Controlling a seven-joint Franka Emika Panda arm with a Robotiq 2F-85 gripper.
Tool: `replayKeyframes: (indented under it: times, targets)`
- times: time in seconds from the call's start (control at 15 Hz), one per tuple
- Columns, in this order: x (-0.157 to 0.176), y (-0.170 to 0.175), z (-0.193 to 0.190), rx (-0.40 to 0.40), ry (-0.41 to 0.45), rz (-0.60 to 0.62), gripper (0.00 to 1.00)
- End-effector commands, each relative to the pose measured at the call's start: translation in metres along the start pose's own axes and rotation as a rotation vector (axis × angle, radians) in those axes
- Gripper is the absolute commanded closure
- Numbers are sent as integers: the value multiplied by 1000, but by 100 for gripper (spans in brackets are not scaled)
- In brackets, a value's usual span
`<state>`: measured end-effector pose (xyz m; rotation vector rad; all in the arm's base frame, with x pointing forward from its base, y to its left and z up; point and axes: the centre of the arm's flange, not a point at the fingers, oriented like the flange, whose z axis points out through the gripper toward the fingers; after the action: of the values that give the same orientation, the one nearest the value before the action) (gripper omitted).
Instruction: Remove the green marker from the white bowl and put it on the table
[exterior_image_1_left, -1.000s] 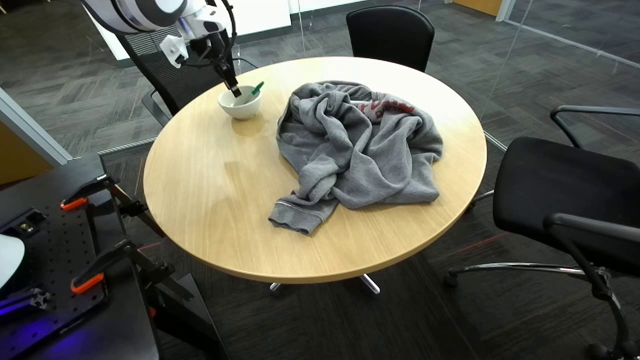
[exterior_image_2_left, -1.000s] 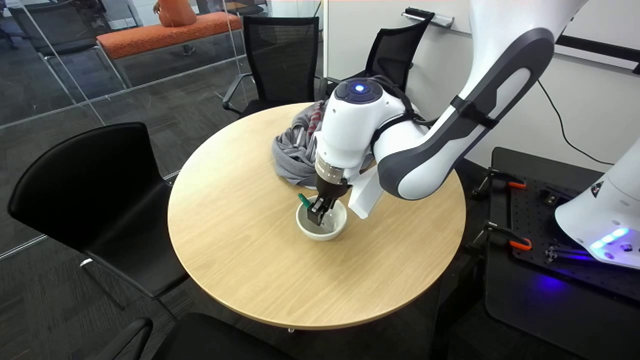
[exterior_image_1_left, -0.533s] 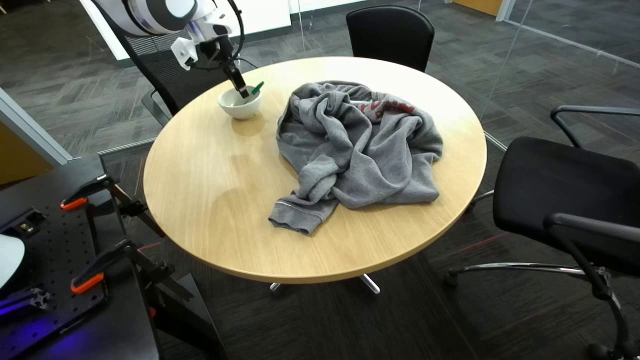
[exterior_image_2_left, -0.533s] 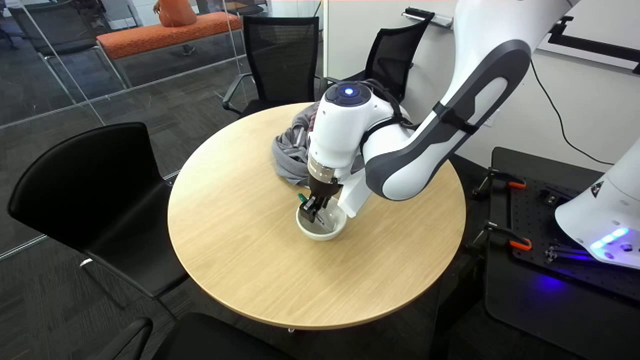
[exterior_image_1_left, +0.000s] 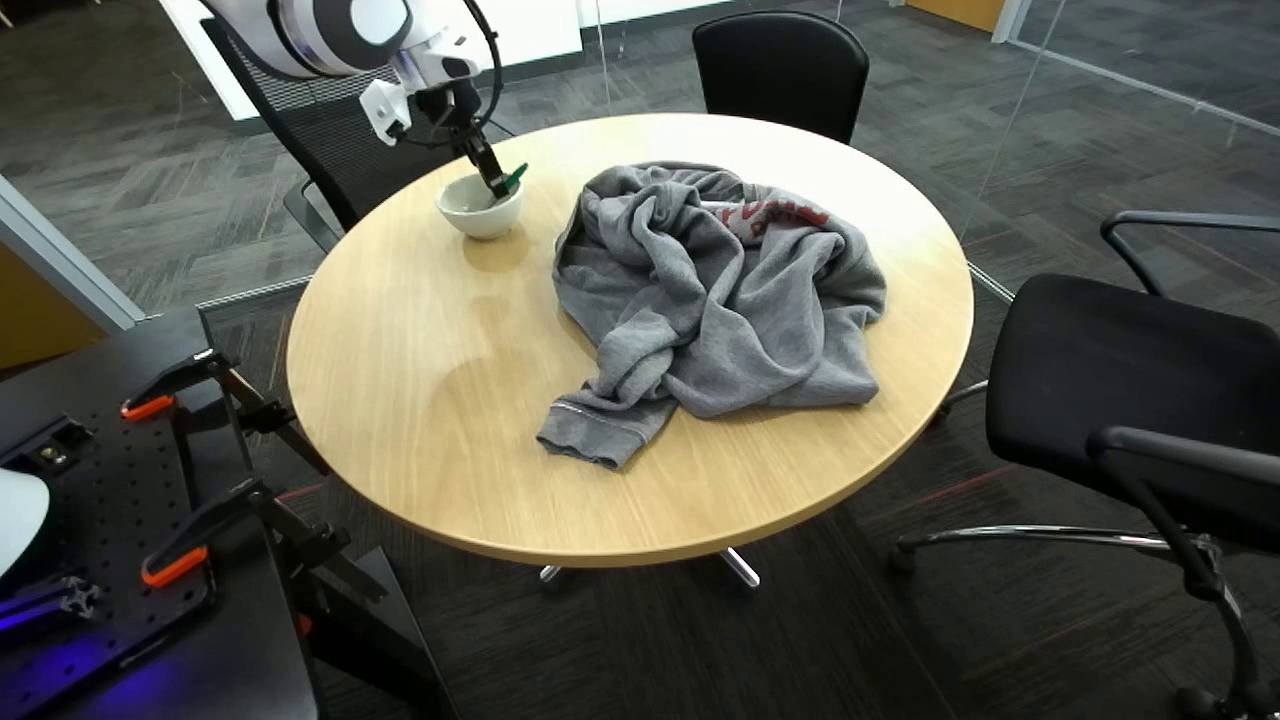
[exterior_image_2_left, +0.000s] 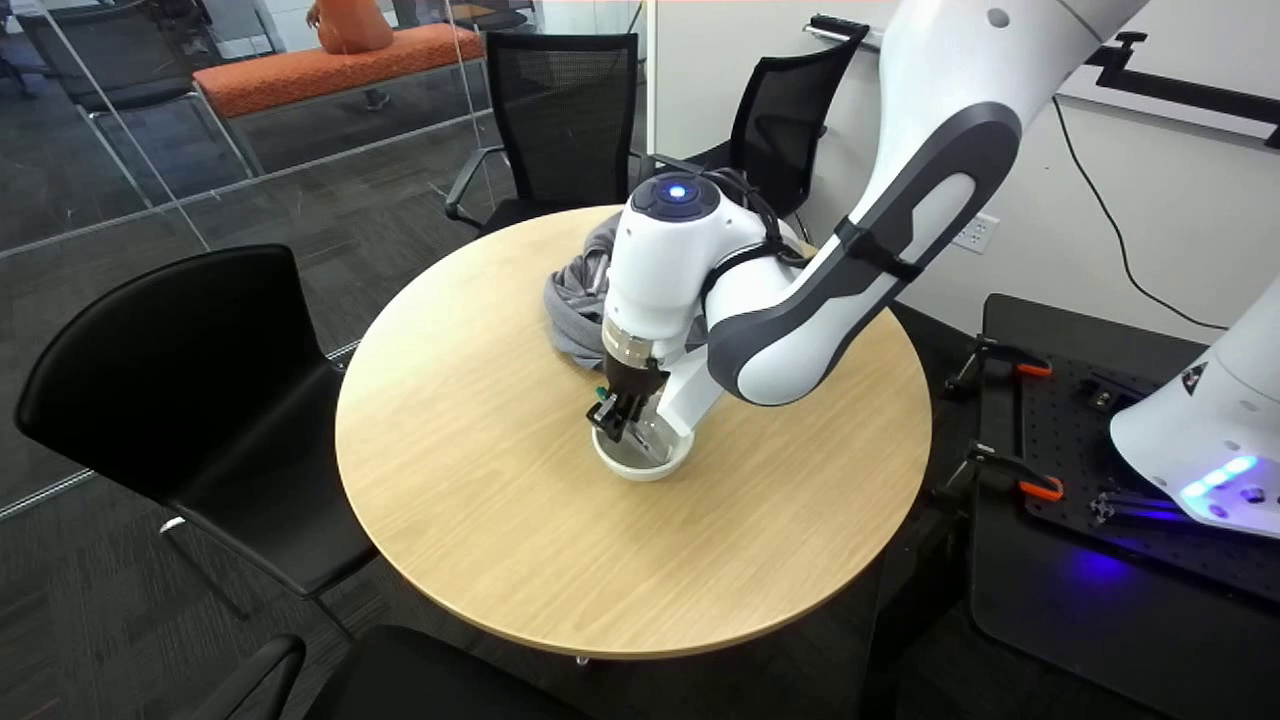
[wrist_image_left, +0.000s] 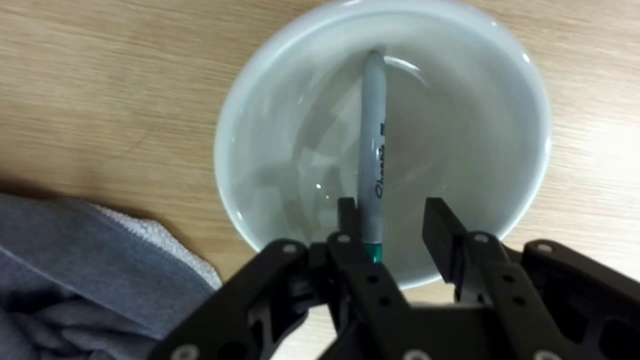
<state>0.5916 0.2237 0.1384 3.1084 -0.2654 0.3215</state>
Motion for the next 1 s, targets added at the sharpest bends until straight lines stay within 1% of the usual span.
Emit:
replayKeyframes:
  times: [0.0,0.07,0.13,0.27,0.47,0.93]
  targets:
    - [11,-5,4,-22,-14,30,90]
    - [10,-5,4,-24,-14,29,98]
    - [8,-5,3,-27,-9,28,100]
    - [4,-6,-2,-31,1,23,96]
    - [-5,-9,-12,-47,25,7,96]
    - [-33,-22,-54,-124,150,-8,96]
